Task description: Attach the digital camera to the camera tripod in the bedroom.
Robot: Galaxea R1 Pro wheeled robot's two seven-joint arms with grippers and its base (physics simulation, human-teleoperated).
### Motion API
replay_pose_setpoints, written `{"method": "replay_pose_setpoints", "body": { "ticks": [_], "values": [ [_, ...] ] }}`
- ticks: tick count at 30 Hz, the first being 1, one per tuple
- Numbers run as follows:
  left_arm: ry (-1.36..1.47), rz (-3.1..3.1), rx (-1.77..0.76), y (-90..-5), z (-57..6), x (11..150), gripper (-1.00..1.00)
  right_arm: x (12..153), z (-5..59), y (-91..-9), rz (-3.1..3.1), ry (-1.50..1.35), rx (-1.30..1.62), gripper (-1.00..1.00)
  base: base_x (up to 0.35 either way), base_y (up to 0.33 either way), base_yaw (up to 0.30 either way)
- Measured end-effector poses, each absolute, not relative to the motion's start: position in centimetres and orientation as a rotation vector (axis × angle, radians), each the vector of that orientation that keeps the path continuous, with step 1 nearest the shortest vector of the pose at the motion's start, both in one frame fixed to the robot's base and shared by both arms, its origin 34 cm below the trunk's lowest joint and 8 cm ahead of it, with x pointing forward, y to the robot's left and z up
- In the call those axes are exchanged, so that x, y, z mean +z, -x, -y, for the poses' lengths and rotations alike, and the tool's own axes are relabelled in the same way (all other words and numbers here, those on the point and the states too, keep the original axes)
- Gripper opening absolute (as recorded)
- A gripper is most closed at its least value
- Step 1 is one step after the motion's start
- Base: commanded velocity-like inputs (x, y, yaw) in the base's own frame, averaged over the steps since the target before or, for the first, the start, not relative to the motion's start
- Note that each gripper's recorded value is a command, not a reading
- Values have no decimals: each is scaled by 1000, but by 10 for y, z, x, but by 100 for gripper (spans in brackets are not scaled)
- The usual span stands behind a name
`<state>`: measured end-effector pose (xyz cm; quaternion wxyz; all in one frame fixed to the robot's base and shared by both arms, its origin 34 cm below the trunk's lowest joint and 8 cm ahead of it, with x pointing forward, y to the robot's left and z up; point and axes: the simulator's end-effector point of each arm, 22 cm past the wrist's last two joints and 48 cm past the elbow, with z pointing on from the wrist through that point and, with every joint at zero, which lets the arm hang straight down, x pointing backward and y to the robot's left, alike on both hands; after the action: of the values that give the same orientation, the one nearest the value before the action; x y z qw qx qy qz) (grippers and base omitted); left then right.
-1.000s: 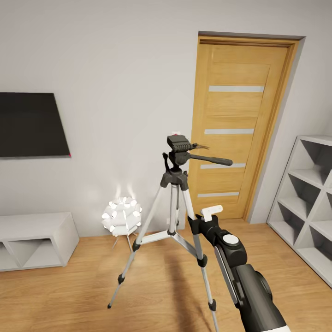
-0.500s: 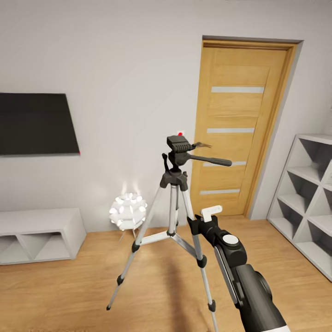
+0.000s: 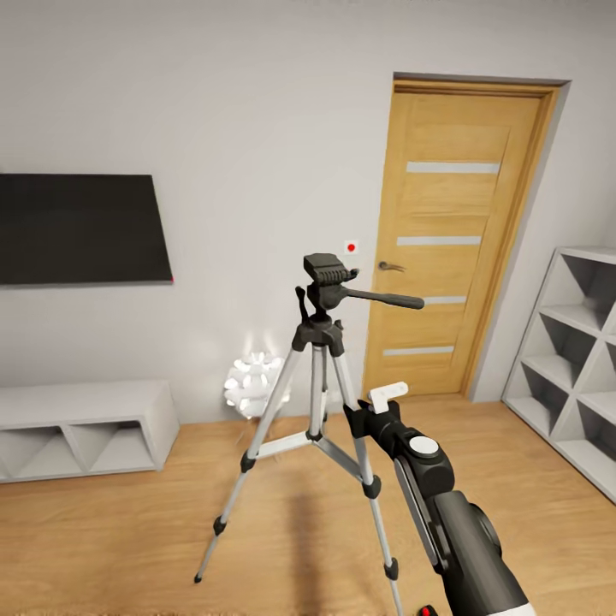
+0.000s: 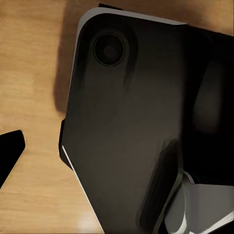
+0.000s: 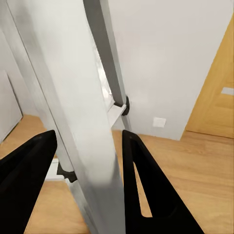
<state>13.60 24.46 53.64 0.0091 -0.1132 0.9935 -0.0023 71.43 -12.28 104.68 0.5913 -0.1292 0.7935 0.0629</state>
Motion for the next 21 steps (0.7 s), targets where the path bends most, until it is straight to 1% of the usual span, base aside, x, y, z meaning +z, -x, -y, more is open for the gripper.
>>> {"method": "replay_pose_setpoints", "body": {
  "ticks": [3, 6, 21],
  "values": [
    [353, -3104, -7, -136, -245, 536, 100, 1047, 122, -714, -1846, 301, 149, -100, -116, 194, 0],
    [353, -3103, -7, -136, -245, 536, 100, 1047, 122, -714, -1846, 303, 148, -100, -54, 89, 0],
    [352, -3104, -7, -136, -245, 536, 100, 1047, 89, -702, -1830, 412, 288, -100, -5, 8, 0]
  ]
}}
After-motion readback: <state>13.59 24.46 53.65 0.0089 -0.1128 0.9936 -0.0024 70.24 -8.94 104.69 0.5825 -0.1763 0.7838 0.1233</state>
